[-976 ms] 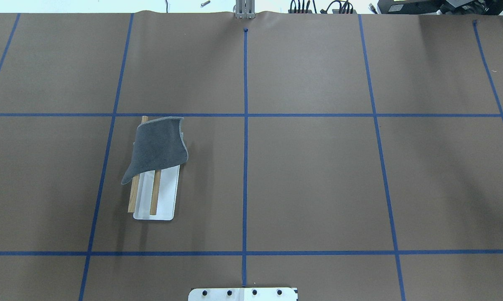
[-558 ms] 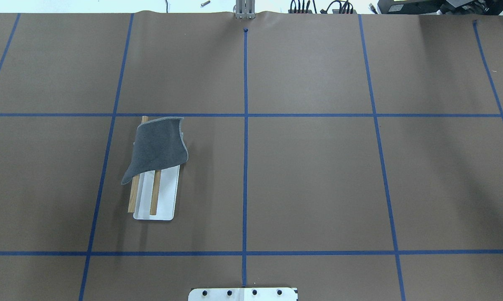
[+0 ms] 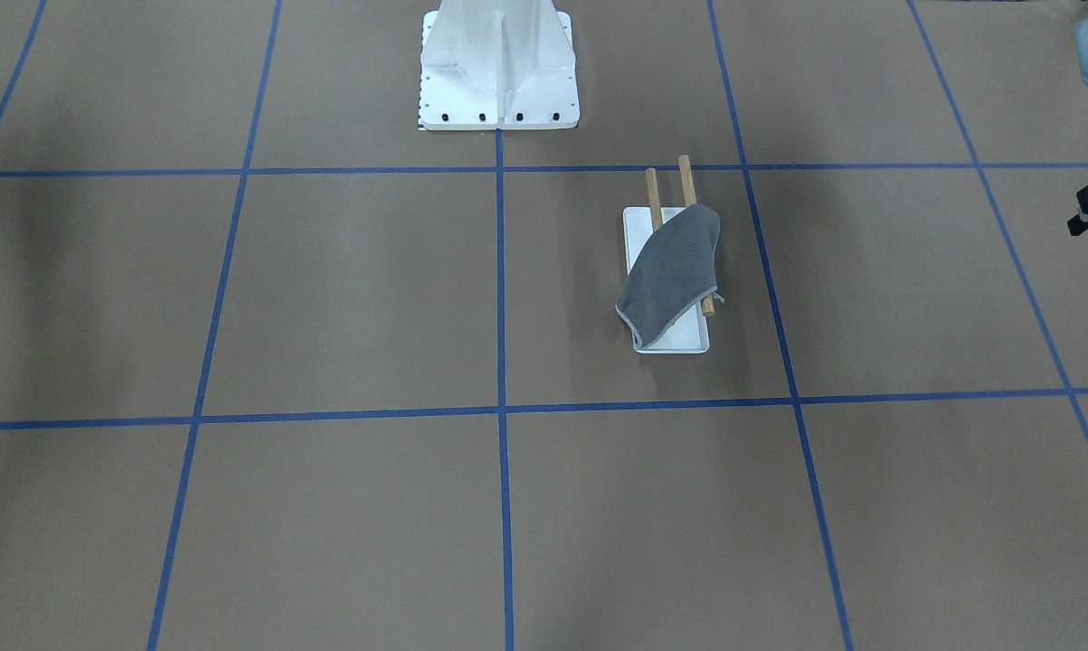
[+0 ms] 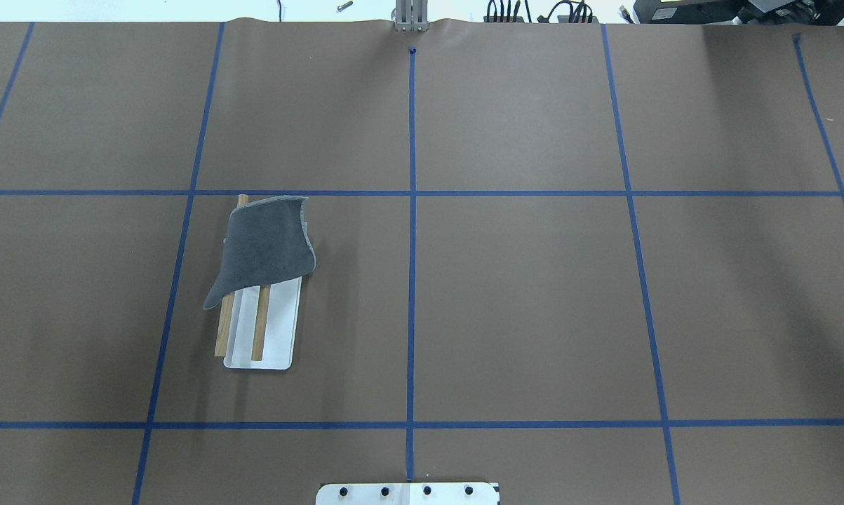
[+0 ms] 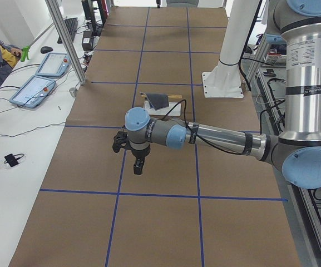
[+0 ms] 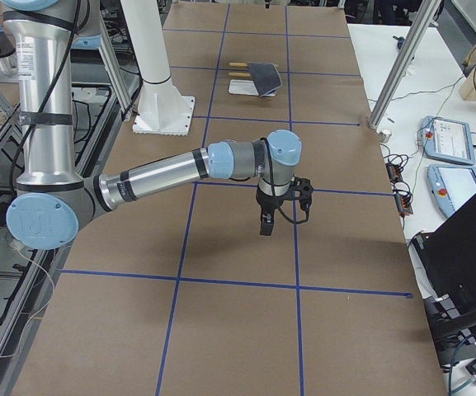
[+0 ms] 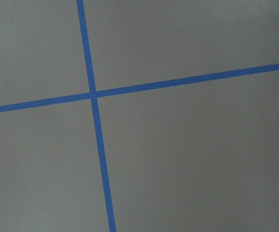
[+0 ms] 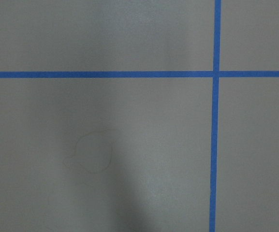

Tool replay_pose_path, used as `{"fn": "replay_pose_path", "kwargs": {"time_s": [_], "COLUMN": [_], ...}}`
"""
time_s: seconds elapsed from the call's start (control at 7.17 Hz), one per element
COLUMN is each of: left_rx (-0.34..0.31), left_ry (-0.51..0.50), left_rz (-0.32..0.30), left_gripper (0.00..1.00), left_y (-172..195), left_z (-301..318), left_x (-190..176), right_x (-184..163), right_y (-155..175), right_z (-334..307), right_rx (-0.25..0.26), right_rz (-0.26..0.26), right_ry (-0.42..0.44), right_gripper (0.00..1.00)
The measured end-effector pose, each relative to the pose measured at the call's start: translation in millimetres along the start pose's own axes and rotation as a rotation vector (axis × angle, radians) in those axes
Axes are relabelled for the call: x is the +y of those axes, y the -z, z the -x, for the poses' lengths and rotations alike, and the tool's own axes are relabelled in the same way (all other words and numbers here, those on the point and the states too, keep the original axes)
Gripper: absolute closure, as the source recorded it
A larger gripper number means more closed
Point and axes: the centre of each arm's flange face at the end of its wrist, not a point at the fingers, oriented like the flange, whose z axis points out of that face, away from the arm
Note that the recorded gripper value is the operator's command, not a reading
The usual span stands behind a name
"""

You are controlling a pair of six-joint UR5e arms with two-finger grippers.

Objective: Hang towel on rack

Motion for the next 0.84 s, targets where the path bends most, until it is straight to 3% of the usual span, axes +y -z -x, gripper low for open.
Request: {"fn": "replay_pose_path", "kwargs": {"time_s": [0.56, 0.84], "left_rx": [0.005, 0.005], "left_ry": [-0.044, -0.038], "left_rz": [-0.055, -0.048], "left_gripper": [0.01, 0.01], "left_y": [30.8, 34.4], "left_z": [-28.6, -33.0], "left_x": [-7.3, -7.3], "right_x": [0.6, 1.2], "right_y": [-0.9, -1.3], "right_z": [-0.8, -0.3], "right_rx": [-0.006, -0.015], "right_rz": [0.003, 0.006], "right_ry": [-0.005, -0.009], "right_gripper": [0.00, 0.00]}}
